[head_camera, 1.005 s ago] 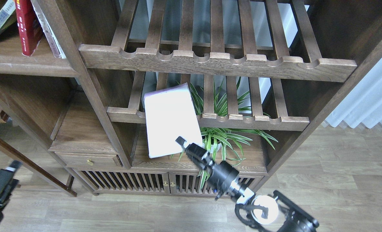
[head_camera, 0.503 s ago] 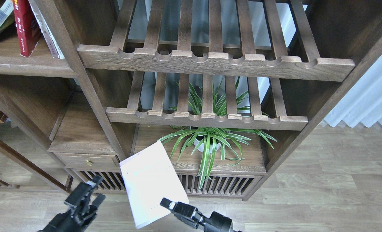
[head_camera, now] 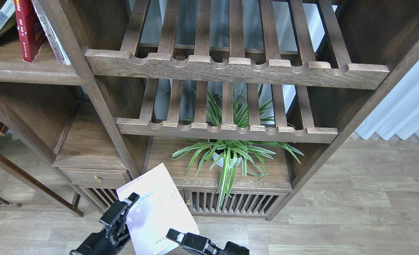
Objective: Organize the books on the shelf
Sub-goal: 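Grasp the white book with the left gripper from the right gripper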
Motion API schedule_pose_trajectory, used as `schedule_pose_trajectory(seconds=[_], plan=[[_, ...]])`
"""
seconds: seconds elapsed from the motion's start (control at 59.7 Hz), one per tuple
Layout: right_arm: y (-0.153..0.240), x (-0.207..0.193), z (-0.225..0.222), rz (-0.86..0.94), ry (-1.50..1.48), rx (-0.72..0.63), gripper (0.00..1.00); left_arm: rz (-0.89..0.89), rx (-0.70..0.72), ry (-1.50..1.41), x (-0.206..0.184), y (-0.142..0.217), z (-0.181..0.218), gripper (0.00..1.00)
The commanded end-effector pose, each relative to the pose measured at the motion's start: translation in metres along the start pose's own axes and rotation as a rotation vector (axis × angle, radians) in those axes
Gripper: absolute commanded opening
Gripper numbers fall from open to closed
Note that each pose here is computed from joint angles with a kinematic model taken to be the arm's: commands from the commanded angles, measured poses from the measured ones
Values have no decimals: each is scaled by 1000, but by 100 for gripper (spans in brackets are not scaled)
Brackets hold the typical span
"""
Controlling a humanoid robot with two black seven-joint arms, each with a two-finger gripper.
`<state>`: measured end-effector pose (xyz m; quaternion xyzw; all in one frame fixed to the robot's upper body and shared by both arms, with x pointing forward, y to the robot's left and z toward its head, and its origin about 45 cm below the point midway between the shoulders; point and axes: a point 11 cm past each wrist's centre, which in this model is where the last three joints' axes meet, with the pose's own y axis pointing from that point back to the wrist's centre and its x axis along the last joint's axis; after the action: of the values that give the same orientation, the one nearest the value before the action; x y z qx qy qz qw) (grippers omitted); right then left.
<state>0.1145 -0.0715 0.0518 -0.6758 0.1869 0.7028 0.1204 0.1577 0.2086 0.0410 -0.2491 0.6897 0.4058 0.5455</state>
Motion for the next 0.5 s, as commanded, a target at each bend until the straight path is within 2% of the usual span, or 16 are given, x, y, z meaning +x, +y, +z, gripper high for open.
schedule_pose_trajectory(seconds=[0.0,0.05,0.084,0.486], plan=[[0,0,1,1,-1,-1,5,3,8,2,1,-1,-3,25],[0,0,0,1,-1,2,5,12,-5,1,4,0,-1,13],[1,0,-1,1,0,3,5,15,-7,-1,5,0,0,11],[2,2,-5,4,-5,22,8,54,9,-90,3,21,26,9]])
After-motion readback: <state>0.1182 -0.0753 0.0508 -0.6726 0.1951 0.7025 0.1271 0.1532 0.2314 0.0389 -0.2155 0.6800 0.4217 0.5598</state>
